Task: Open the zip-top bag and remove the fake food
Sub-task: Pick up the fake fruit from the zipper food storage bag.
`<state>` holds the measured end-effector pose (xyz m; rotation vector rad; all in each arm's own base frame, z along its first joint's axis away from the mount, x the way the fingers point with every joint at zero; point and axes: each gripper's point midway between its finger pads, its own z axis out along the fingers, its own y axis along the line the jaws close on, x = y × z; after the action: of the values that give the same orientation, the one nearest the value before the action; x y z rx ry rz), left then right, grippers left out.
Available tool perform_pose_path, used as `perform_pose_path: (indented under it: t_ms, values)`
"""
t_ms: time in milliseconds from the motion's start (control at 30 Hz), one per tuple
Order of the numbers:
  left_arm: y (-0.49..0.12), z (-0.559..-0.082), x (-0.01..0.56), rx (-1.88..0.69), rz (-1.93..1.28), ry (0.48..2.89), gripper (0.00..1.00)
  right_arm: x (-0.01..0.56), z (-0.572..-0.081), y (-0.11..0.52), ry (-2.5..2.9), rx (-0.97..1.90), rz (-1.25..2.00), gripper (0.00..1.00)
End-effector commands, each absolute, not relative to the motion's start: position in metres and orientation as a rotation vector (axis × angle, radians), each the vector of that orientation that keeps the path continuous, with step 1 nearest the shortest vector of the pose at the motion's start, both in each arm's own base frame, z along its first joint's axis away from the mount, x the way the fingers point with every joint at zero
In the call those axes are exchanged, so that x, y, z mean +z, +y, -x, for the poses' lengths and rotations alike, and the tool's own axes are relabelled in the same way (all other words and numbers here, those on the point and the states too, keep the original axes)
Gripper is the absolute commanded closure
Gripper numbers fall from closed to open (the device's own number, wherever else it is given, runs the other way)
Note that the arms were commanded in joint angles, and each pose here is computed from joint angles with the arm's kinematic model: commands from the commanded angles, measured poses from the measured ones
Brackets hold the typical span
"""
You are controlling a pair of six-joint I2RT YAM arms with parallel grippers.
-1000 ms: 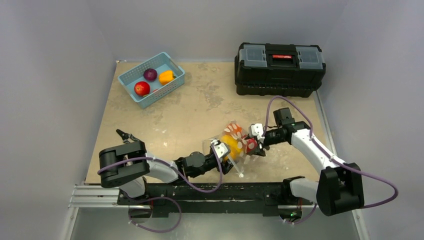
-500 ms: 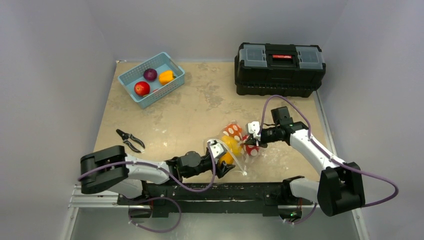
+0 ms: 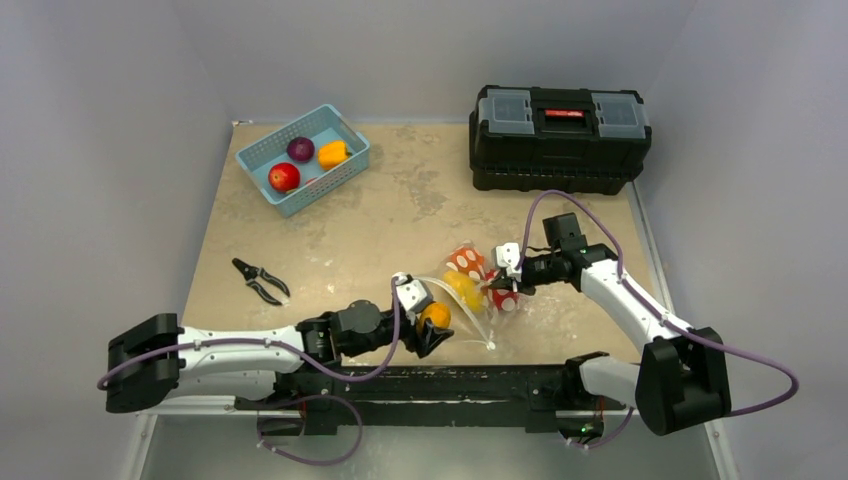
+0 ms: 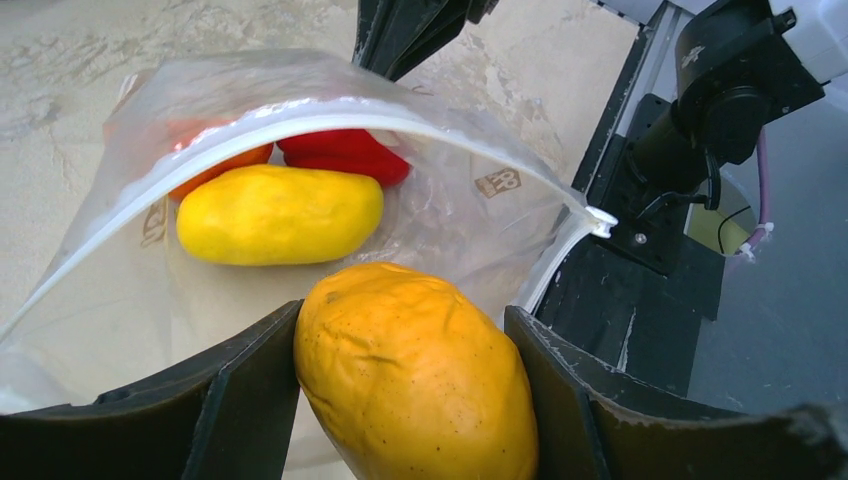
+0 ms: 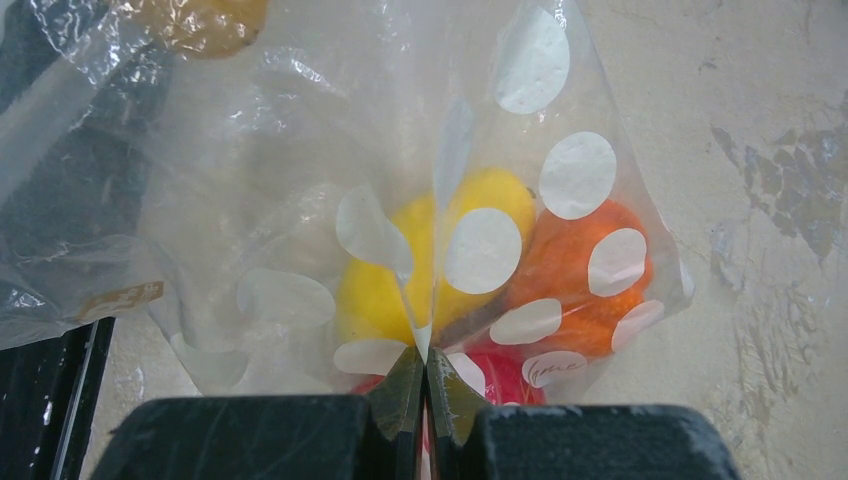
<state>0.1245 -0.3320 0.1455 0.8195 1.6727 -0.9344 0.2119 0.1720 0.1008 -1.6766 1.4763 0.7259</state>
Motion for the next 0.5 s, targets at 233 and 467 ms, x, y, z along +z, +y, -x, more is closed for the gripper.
perform_pose_path:
  t_ms: [233, 467]
  values:
    - [-0.285, -0.148, 0.186, -0.977, -0.530, 1.869, 1.00, 0.109, -0.221, 0.172, 1.466, 0.685, 1.674, 1.00]
    - [-0.257, -0.157, 0.205, -0.974, -0.435, 1.910, 1.00, 0.108, -0.221, 0.171, 1.474, 0.680, 1.673, 1.00]
